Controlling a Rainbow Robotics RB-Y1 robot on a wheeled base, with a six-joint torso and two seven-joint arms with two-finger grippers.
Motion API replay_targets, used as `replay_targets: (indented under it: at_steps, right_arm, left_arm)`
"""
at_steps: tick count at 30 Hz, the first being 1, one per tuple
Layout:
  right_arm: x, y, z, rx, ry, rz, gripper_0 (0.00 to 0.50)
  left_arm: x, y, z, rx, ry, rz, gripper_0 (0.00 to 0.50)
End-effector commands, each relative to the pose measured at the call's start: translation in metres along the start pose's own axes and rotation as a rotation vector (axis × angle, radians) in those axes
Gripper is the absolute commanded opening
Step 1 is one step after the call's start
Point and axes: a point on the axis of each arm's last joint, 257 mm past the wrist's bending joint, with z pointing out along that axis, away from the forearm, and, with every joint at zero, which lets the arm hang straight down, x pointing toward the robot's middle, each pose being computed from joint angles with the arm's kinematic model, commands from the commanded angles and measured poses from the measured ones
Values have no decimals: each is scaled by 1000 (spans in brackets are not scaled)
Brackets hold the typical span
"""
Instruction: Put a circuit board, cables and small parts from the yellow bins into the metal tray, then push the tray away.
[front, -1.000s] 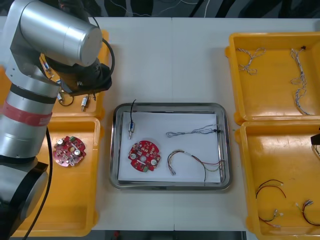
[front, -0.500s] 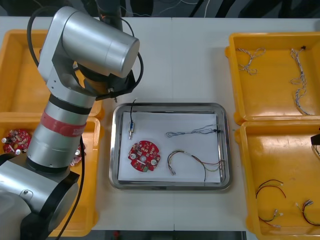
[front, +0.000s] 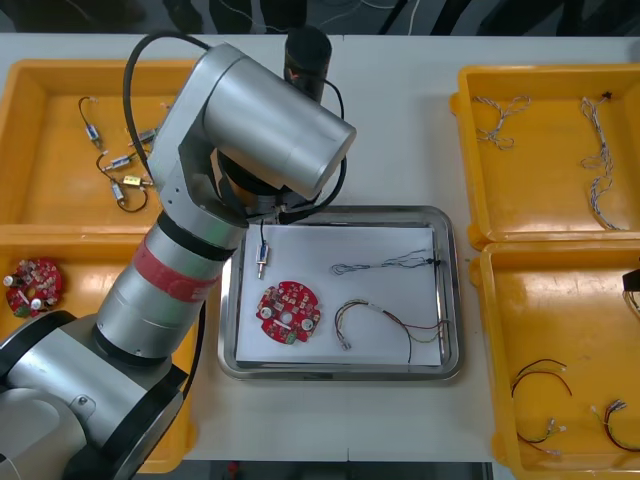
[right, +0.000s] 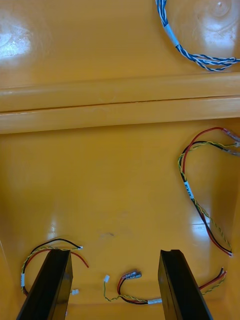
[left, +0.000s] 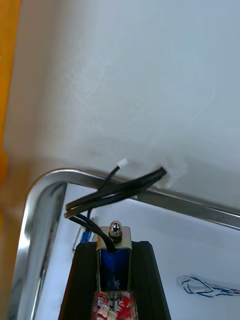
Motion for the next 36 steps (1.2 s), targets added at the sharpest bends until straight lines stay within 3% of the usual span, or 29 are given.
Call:
replay_targets:
  at_steps: [1, 4, 14, 21, 29, 31, 32, 34, 36]
  right_arm:
    - [-5, -13, -15, 38, -31, 42, 500]
    - [-5, -13, -15, 37, -32, 41, 500]
    - [-5, -14, -15, 39, -29, 45, 500]
    - [-4, -14, -15, 40, -27, 48, 500]
    - [-4, -14, -15, 38, -28, 50, 500]
    - [-4, -14, -15, 38, -27, 49, 500]
    - [-4, -13, -15, 37, -28, 48, 500]
    - [-4, -13, -15, 36, -27, 48, 500]
    - [-5, -13, -15, 36, -29, 49, 500]
  left_arm:
    - [40, -12, 3, 17, 42, -16, 0]
    - [56, -4, 14, -8, 64, 1, 0]
    - [72, -8, 30, 2, 72, 11, 0]
    - [63, -14, 53, 14, 34, -3, 0]
    - [62, -16, 54, 21, 30, -12, 15]
    - [61, -15, 55, 22, 26, -15, 257]
    - [60, -16, 55, 23, 25, -17, 301]
    - [60, -16, 55, 24, 25, -22, 444]
    - [58, -16, 54, 24, 18, -26, 500]
